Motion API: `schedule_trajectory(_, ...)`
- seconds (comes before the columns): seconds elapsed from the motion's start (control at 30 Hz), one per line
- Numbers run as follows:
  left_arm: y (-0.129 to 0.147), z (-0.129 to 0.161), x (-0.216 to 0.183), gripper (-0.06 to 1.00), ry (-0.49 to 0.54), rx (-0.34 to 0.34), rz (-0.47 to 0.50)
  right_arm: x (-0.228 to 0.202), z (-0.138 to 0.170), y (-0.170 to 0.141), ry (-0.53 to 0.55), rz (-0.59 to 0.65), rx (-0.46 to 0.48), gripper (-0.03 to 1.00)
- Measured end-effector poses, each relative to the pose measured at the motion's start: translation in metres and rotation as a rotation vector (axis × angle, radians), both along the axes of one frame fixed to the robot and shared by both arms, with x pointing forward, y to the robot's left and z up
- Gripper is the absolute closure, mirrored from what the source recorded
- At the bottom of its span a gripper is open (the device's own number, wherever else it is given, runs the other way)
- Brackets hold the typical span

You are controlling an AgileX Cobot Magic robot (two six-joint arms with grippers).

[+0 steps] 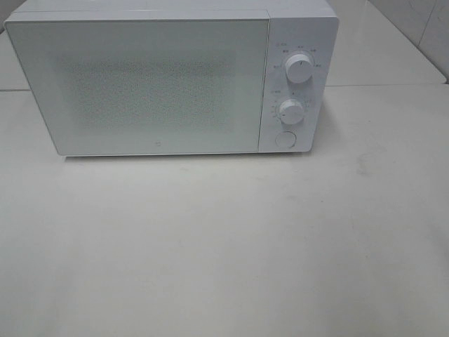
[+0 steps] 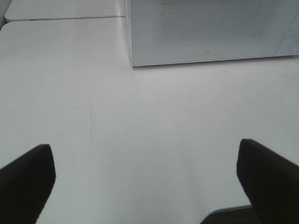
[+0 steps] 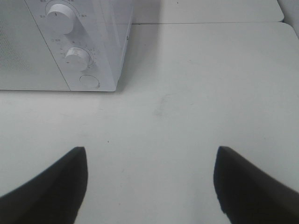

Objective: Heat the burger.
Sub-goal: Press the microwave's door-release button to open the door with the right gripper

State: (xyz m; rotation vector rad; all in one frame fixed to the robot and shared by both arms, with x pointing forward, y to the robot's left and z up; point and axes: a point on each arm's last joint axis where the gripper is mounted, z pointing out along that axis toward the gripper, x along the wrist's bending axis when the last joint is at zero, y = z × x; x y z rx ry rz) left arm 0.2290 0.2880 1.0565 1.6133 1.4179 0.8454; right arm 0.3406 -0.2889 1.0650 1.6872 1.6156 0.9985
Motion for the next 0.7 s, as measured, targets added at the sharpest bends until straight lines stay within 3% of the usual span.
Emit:
schedule_trajectory(0.33, 0.0, 0.0, 0.0, -0.03, 0.0, 0.0, 0.0, 0.046, -0.012, 0.004, 0.007, -0.001, -0.001, 0.23)
schedule_trajectory(0.7, 0.0, 0.0, 0.0, -0.03, 0.0, 0.0, 0.0, 0.083, -0.048, 0.007, -0.109, -0.004, 0.009, 0.23)
